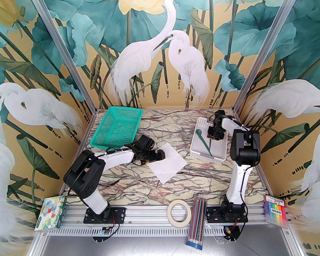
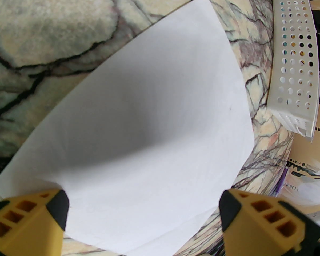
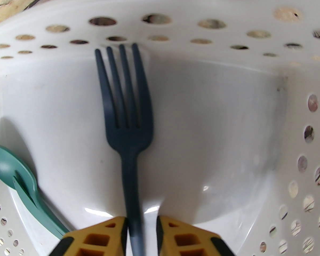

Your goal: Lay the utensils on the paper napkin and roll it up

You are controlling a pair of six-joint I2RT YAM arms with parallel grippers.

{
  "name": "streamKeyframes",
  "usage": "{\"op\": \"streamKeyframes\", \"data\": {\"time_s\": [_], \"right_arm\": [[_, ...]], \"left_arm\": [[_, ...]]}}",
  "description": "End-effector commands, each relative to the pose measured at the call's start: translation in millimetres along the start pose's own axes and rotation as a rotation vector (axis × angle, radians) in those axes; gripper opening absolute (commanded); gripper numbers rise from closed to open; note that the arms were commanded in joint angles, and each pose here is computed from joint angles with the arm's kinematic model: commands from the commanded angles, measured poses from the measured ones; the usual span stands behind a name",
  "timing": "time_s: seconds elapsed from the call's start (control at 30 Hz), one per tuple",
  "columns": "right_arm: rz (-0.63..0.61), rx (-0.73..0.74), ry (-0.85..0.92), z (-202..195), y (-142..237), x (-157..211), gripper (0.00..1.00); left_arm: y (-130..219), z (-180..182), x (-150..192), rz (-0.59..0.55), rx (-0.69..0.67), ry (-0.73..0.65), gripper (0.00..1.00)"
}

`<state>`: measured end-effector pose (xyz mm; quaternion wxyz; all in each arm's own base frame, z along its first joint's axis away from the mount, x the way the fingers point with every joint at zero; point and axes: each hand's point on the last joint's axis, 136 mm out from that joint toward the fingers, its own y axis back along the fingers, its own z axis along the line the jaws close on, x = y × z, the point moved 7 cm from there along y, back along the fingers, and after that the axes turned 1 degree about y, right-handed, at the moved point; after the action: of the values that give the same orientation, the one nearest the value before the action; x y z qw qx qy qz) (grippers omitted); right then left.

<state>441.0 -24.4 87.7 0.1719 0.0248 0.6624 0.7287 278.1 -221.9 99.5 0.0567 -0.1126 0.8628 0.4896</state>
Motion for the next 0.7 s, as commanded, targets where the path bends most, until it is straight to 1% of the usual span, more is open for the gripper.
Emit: {"op": "streamKeyframes", "data": {"time_s": [0.0, 0.37, 0.67], "right_arm": [[0.048, -0.006, 0.005, -2, -11, 10, 0.21], [0.0, -0.01, 0.016, 0, 8, 8, 0.17], [-0.057, -0.019, 0.027, 2, 38, 9, 0.17]], "left_arm": [[2, 1, 0, 0.004, -0.032, 0.0, 0.99], [5, -3, -1, -0.005, -0.007, 0.005, 0.99], [17, -15, -5, -0.037, 0.063, 0.004, 0.99]]}}
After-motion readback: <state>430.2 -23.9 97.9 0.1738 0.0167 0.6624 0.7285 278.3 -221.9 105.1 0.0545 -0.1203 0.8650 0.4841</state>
